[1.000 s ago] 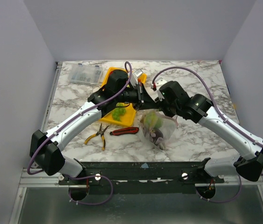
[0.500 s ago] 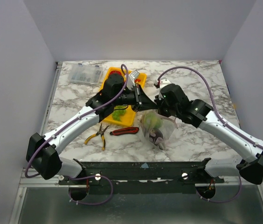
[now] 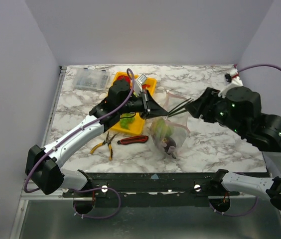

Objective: Place the food in the zip-top bag and seal the zipper
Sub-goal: Adjust the zipper food storage bag at the center of the board.

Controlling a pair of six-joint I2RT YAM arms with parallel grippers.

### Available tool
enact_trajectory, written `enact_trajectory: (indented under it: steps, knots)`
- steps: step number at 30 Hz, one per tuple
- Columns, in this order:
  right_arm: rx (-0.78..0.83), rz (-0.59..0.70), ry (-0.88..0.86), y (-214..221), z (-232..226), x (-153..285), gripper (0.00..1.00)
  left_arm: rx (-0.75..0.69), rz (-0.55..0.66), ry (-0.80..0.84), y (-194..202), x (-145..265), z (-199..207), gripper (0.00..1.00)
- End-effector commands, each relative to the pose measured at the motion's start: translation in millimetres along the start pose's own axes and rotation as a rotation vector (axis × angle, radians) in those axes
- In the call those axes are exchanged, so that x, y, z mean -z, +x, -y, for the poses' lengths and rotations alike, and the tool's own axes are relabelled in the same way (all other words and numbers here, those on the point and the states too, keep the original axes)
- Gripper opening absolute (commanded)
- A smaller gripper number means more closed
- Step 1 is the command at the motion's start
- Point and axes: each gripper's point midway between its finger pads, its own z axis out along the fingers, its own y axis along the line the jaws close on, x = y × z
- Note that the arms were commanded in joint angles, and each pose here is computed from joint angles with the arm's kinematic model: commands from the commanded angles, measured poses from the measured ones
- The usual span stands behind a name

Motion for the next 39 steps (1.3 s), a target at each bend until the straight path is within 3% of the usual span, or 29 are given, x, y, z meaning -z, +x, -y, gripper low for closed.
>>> enact_trajectory:
  steps: [1, 7, 12, 14, 18, 24, 27, 30, 34, 36, 39]
  knots:
    - [-0.111, -0.045, 0.195, 26.0, 44.4, 7.9, 0.59, -0.034, 0.014, 0.03, -2.4, 2.2, 15.5, 0.0]
    - [-0.096, -0.103, 0.203, 48.4, 48.9, -6.1, 0.58, -0.033, 0.013, 0.024, -3.4, 1.6, 15.5, 0.0]
    - [-0.074, -0.069, 0.254, 50.8, 57.0, -27.3, 0.52, -0.033, 0.014, 0.021, -3.6, 2.3, 16.6, 0.0]
    - [-0.065, -0.012, 0.304, 43.4, 66.6, -31.5, 0.41, -0.036, 0.014, 0.02, -3.1, 3.1, 17.3, 0.0]
    - [0.035, 0.116, 0.28, 17.2, 63.9, -41.0, 0.02, -0.033, 0.013, 0.016, -3.7, 2.4, 17.0, 0.0]
    - [0.291, 0.347, 0.224, -66.9, 27.8, -31.5, 0.0, -0.049, 0.034, 0.035, -34.8, -3.0, 53.4, 0.0]
    - [0.337, 0.353, 0.121, -82.1, 3.1, -19.3, 0.0, -0.091, 0.092, 0.051, -45.8, 4.4, 75.7, 0.0]
    - [0.29, 0.275, 0.061, -38.6, 13.8, -32.6, 0.01, -0.062, 0.085, 0.006, -36.9, 1.3, 42.5, 0.0]
    - [0.22, 0.237, 0.067, 46.8, 67.5, -70.2, 0.0, 0.043, 0.052, -0.153, -24.3, -12.1, -62.5, 0.0]
    - [0.223, 0.234, 0.12, 65.3, 89.6, -78.1, 0.0, 0.11, 0.026, -0.219, -19.9, -13.3, -102.7, 0.0]
    - [0.229, 0.256, 0.123, 46.8, 80.2, -70.6, 0.0, 0.104, 0.019, -0.172, -25.1, -12.2, -90.6, 0.0]
